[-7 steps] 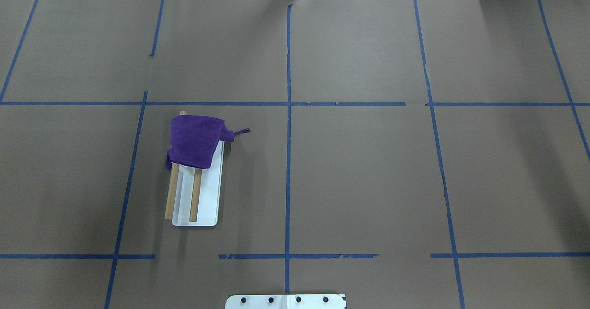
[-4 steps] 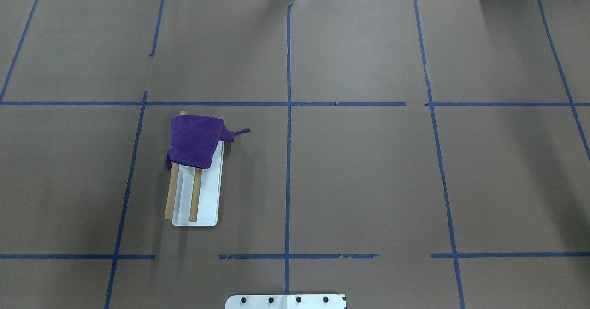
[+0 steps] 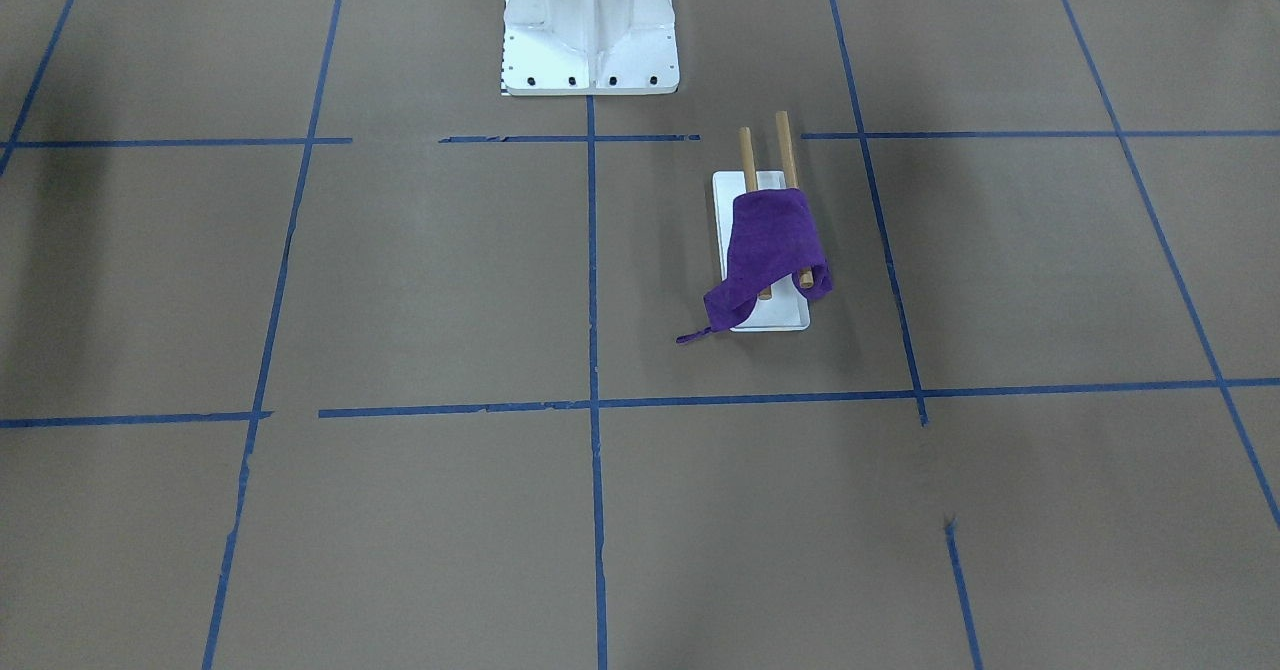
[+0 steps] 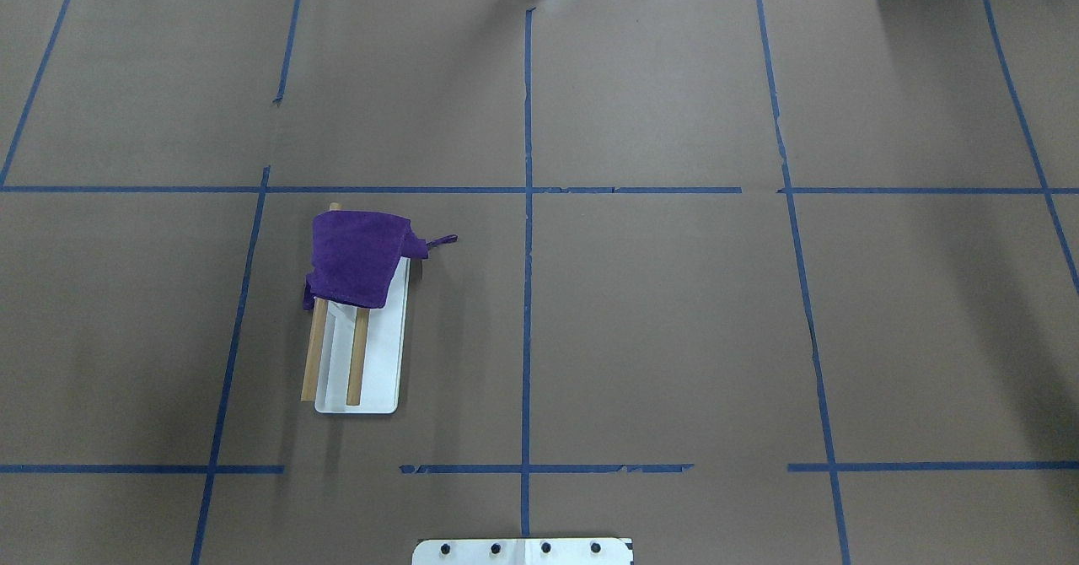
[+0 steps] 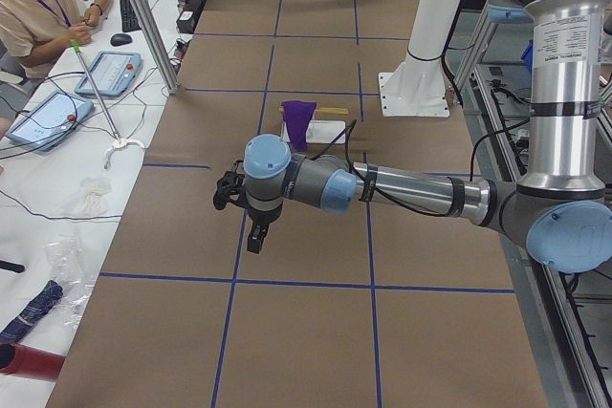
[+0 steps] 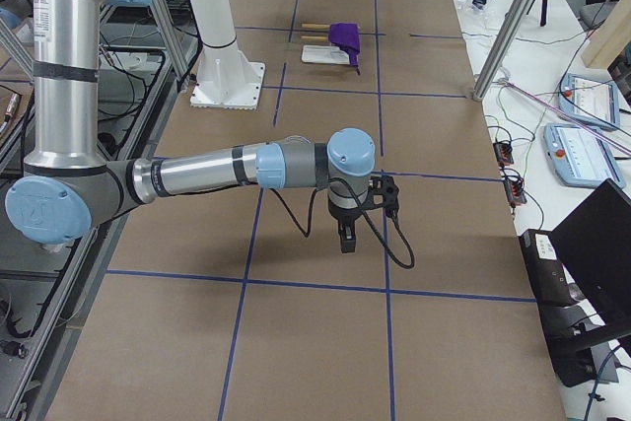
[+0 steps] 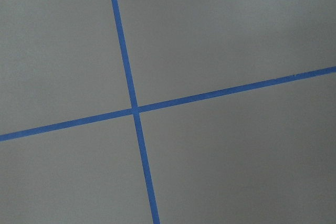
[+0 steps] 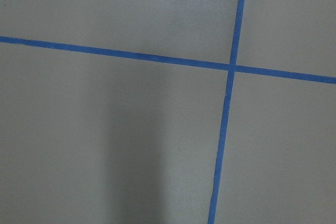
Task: Hang towel on rack
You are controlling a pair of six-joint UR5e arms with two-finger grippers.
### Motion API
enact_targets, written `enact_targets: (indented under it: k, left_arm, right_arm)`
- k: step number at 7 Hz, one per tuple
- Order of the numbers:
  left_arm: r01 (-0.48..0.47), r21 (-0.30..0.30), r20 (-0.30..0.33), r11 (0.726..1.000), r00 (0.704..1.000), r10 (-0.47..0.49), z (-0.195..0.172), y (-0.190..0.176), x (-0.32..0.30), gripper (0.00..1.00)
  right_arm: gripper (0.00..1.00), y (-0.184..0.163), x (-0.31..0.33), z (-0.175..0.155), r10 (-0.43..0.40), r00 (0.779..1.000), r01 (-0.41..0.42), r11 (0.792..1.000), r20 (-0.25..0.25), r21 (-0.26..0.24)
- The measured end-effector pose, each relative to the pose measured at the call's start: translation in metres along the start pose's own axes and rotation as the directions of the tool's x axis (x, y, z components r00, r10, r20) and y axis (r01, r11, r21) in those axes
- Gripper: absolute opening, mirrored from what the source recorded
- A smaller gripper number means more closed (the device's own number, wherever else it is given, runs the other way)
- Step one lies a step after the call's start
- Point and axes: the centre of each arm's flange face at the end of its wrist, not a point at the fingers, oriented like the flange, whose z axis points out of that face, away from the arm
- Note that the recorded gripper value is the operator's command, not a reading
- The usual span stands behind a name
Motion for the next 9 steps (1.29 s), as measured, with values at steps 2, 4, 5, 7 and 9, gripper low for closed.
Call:
enact_targets:
  k: [2, 4, 5, 7, 9]
  left_arm:
    - [-0.002, 0.003, 0.001, 1.0, 1.0, 0.002, -0.001, -0.004, 0.001, 1.0]
    - [-0.011, 0.009, -0.002, 1.0, 1.0, 0.011, -0.003, -0.007, 0.004, 1.0]
    - [-0.015, 0.011, -0.002, 1.0, 1.0, 0.015, -0.003, -0.008, 0.006, 1.0]
    - [-0.02, 0.011, -0.001, 1.0, 1.0, 0.02, -0.003, -0.009, 0.006, 1.0]
    - [-0.028, 0.016, -0.003, 0.999, 1.0, 0.028, -0.007, -0.011, 0.01, 1.0]
  right_arm:
    - [1.0, -0.001, 0.0, 0.0, 0.001, 1.0, -0.001, 1.0, 0.0, -0.001]
    - [1.0, -0.001, 0.001, 0.001, 0.003, 1.0, -0.003, 1.0, 0.0, -0.003]
    - [1.0, -0.001, 0.001, 0.002, 0.003, 1.0, -0.003, 1.0, -0.001, -0.003]
    - [1.0, -0.001, 0.001, 0.002, 0.003, 1.0, -0.003, 1.0, -0.001, -0.004]
    - [1.0, -0.001, 0.001, 0.002, 0.004, 1.0, -0.004, 1.0, -0.001, -0.003]
